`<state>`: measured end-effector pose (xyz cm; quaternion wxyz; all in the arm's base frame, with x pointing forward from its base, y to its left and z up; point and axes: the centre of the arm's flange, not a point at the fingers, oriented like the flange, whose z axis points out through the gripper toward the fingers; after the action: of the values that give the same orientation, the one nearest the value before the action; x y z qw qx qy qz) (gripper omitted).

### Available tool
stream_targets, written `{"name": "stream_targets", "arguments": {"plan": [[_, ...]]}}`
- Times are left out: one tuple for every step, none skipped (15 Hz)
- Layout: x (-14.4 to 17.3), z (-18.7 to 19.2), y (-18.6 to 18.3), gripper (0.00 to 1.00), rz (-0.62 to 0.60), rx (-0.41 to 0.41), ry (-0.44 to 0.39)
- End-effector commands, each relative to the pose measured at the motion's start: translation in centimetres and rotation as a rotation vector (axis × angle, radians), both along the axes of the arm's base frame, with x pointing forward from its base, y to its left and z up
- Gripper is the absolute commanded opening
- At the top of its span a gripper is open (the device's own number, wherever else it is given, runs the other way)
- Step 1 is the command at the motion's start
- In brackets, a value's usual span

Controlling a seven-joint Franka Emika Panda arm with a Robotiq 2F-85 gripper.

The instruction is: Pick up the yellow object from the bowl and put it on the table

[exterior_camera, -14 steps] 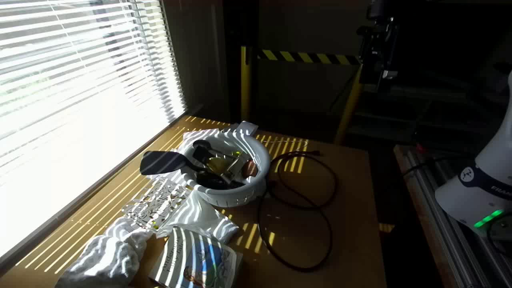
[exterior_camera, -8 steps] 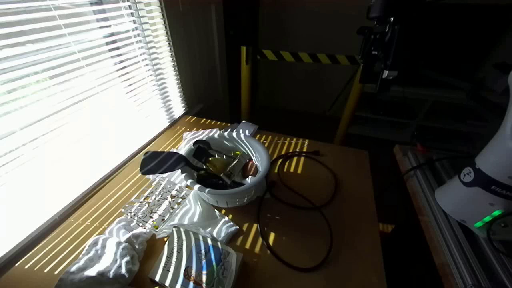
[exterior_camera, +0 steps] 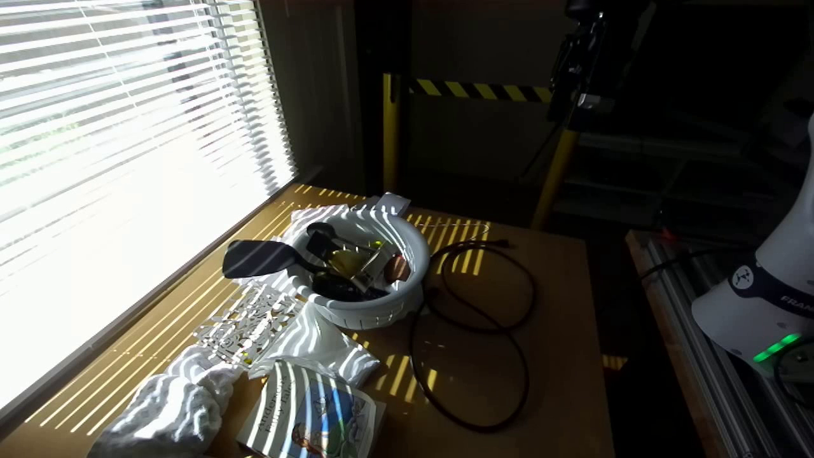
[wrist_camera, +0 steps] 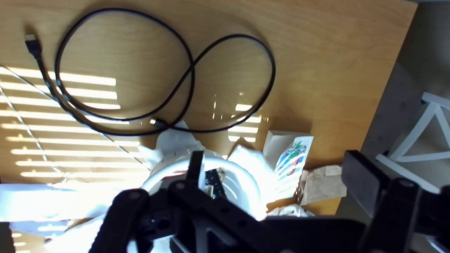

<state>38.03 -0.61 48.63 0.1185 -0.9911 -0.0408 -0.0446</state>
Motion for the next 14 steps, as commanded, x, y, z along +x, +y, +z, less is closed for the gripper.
{"name": "stream_targets", "arguments": {"plan": [[4.8, -0.3, -2.7, 1.00, -0.052, 0.019, -0.098], [6.4, -0.2, -3.2, 1.00, -0.067, 0.003, -0.126], [7.5, -0.2, -3.5, 1.00, -0.080, -0.008, -0.145], [9.3, -0.1, -3.5, 1.00, -0.102, -0.017, -0.152], [10.6, -0.3, -3.4, 1.00, -0.114, -0.022, -0.157], [12.0, -0.3, -3.3, 1.00, -0.139, -0.031, -0.154], [12.9, -0.5, -3.3, 1.00, -0.150, -0.035, -0.147], [9.1, -0.7, -3.3, 1.00, -0.115, -0.043, -0.158], [9.9, -1.0, -3.2, 1.00, -0.115, -0.047, -0.151], [10.0, -1.4, -3.2, 1.00, -0.113, -0.049, -0.144], [10.0, -1.4, -3.1, 1.00, -0.112, -0.049, -0.143], [9.8, -1.3, -3.2, 1.00, -0.113, -0.049, -0.146], [9.7, -1.0, -3.2, 1.00, -0.115, -0.048, -0.151], [9.7, -0.9, -3.3, 1.00, -0.115, -0.048, -0.154]]}}
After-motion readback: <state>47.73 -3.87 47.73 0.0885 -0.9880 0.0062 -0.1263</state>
